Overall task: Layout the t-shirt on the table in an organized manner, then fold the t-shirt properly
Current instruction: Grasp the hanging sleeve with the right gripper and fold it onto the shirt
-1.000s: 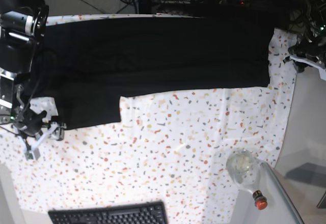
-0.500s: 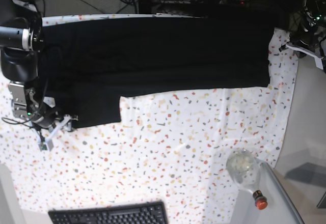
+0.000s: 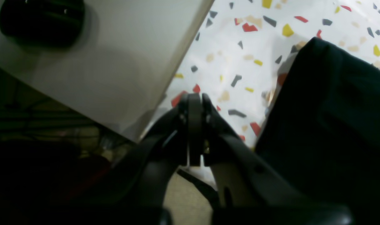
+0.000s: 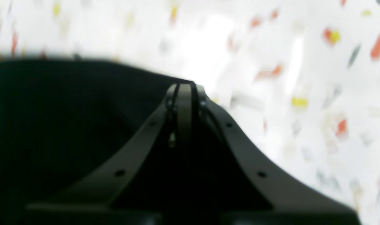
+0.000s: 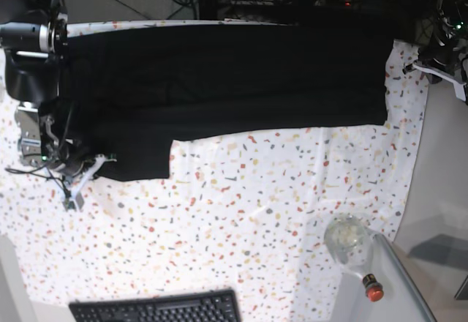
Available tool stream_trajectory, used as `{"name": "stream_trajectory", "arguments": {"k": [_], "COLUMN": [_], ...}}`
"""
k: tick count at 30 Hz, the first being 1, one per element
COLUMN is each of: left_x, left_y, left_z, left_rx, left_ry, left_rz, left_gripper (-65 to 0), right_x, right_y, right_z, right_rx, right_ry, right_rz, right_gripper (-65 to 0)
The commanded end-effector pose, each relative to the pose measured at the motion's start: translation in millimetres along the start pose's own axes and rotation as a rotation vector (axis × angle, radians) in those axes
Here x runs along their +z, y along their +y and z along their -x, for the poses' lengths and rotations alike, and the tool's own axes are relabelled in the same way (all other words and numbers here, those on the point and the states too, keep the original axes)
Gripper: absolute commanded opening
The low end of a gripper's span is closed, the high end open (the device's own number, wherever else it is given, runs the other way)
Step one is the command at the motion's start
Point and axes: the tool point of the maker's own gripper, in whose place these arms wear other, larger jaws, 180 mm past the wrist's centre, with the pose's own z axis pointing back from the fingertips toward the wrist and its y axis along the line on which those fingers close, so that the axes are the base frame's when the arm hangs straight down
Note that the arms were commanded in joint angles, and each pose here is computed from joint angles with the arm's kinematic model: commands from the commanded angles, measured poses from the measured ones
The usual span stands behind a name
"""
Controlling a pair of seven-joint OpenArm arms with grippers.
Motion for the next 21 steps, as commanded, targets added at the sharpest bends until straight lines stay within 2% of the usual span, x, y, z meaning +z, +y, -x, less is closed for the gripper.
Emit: {"name": "stream_trajectory", "arguments": {"k": [1, 5, 10, 13, 18, 21], "left_x": [1.3, -1.9, -5.2, -6.9, -10.3, -10.7], "left_y": [9.6, 16.6, 14.6, 13.6, 10.0, 10.0], "left_z": [-16.4, -15.8, -21.8, -24.0, -32.3, -32.7], "left_rx": [-0.018, -0.018, -0.011, -0.005, 0.008, 0.006], "left_ry": [-0.043, -0.033, -0.046, -0.05, -0.067, -0.067], "left_rz": [-0.019, -0.028, -0.028, -0.026, -0.021, -0.021], "left_gripper": [-65.0, -65.0, -65.0, -65.0, -65.0, -65.0], "right_x": [12.5, 66.7, 124.1, 136.1, 140.3, 138.4], "right_y": [4.9, 32.4, 72.3, 89.1, 101.8, 108.3], "right_z": [-24.2, -26.5, -12.4, 10.3, 63.2, 80.1], "right_rx": [0.033, 0.15, 0.198, 0.18, 0.153, 0.125], "right_ry": [-0.072, -0.125, -0.17, -0.153, -0.046, -0.008], "right_rz": [-0.001, 0.028, 0.026, 0.003, -0.03, -0.046], "right_gripper": [-65.0, -65.0, -65.0, -65.0, -65.0, -65.0]}}
